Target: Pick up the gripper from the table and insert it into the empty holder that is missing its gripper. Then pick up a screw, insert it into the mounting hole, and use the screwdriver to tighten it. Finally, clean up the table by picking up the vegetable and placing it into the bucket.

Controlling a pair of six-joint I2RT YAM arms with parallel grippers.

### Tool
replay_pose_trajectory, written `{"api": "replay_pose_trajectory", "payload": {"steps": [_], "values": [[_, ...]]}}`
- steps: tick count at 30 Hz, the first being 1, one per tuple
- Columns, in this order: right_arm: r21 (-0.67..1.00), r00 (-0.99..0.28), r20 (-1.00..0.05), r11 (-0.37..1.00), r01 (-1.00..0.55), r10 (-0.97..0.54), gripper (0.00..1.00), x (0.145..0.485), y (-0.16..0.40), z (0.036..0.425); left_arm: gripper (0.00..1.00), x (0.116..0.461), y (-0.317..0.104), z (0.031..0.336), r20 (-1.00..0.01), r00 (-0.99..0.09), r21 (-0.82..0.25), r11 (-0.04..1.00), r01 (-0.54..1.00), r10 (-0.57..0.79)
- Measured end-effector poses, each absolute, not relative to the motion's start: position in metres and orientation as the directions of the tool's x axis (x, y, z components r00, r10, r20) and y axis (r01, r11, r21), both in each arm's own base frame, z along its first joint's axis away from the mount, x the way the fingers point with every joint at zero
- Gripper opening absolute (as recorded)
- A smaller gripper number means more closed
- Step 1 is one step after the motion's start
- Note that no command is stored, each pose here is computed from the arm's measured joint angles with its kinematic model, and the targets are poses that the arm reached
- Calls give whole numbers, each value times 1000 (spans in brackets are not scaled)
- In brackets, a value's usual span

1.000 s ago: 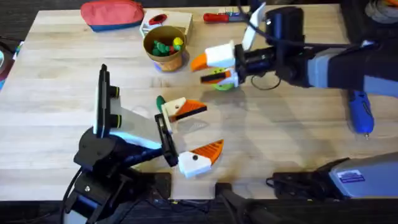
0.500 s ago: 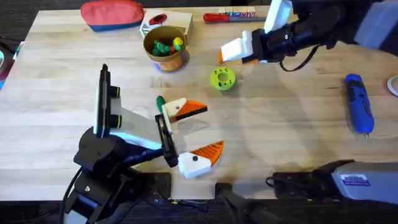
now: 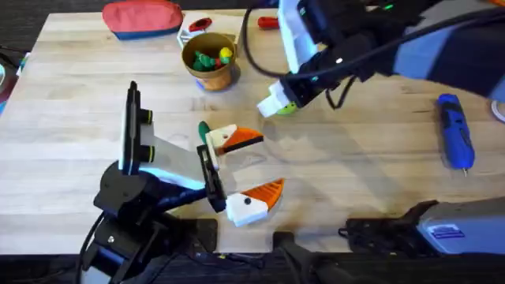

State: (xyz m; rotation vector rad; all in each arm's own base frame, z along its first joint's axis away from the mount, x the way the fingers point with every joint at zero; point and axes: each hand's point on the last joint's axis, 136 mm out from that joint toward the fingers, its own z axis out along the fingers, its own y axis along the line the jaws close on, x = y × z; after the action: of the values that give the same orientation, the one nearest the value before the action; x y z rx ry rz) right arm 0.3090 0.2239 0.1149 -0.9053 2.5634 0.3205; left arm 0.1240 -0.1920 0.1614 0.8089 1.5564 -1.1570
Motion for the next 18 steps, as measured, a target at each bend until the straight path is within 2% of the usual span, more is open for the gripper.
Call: {"api": "replay_pose_trajectory", "payload": {"steps": [5,7,13,16,18], "values": [[-15,-694,-364,749,-663,-621,887,306,230,83,989,124,-192,161,-958,-283,-282,320,904,-46],[-44,-680,-360,740,-671,-639,808,307,235,76,989,124,-192,161,-958,-283,-282,320,904,-46],[-119,-658,-362,732,-670,-661,584,313,238,72,989,124,-192,161,-958,-283,-282,320,904,-46],[-130,-658,-361,734,-666,-661,533,314,236,72,989,124,-192,161,-958,-283,-282,320,904,-46],[-132,-659,-360,735,-665,-661,457,314,236,72,989,124,-192,161,-958,-283,-282,320,904,-46]]}}
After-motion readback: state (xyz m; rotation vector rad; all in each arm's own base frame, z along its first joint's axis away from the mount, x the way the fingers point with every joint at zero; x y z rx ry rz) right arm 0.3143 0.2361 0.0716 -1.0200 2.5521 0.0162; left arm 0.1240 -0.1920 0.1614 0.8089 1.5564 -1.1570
